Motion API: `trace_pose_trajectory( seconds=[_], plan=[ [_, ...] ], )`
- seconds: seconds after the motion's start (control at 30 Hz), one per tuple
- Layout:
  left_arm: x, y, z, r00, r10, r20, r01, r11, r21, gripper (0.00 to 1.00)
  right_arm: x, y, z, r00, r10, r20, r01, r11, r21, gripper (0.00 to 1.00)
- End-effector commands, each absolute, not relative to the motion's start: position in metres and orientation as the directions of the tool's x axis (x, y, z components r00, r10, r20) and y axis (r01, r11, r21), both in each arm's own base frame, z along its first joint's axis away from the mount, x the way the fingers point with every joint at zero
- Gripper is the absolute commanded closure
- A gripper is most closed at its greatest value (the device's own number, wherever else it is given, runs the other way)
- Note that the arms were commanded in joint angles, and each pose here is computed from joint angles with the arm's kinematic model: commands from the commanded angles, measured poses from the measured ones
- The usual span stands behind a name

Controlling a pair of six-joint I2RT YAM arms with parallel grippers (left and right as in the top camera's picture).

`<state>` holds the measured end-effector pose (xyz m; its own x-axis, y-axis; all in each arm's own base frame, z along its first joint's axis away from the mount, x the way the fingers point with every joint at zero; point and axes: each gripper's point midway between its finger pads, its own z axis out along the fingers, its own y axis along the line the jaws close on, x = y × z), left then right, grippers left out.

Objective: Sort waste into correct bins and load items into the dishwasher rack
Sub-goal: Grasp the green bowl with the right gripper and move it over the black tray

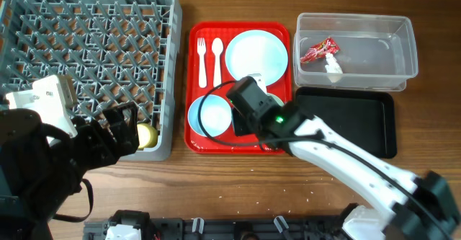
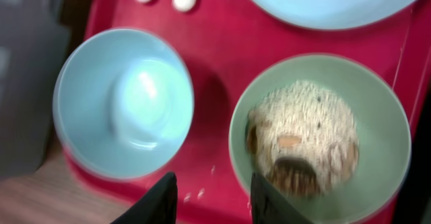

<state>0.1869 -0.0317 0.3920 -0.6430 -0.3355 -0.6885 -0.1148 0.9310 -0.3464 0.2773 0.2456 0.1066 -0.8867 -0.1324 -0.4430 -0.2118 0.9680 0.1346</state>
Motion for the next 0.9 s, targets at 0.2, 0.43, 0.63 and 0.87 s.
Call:
trace_pose_trajectory(
  seconds=[0.2,0.43,0.63,0.87],
  plan=[
    [0.186,-0.030,0.395,-0.634,-0.323,-0.703,-0.107,0.937,-0.333,0.00,0.304,0.228,0.015,-0.927,-0.140,-0.348,-0.144,0.989,-0.017,0.77],
    [0.186,-0.030,0.395,-0.634,-0.323,-0.703,-0.107,0.937,-0.333,0.00,0.290,0.235,0.022,-0.952,-0.105,-0.286,-0.129,0.989,0.066,0.96],
    [0.186,-0.030,0.395,-0.634,-0.323,-0.703,-0.107,0.937,-0.333,0.00,0.278,0.213,0.140,-0.913,0.021,-0.408,-0.086,0.966,0.242,0.96],
    [0.186,-0.030,0.395,-0.634,-0.323,-0.703,-0.107,0.937,-0.333,0.00,0.233,0.144,0.217,-0.913,0.104,-0.394,-0.105,0.874,0.474,0.96]
  ],
)
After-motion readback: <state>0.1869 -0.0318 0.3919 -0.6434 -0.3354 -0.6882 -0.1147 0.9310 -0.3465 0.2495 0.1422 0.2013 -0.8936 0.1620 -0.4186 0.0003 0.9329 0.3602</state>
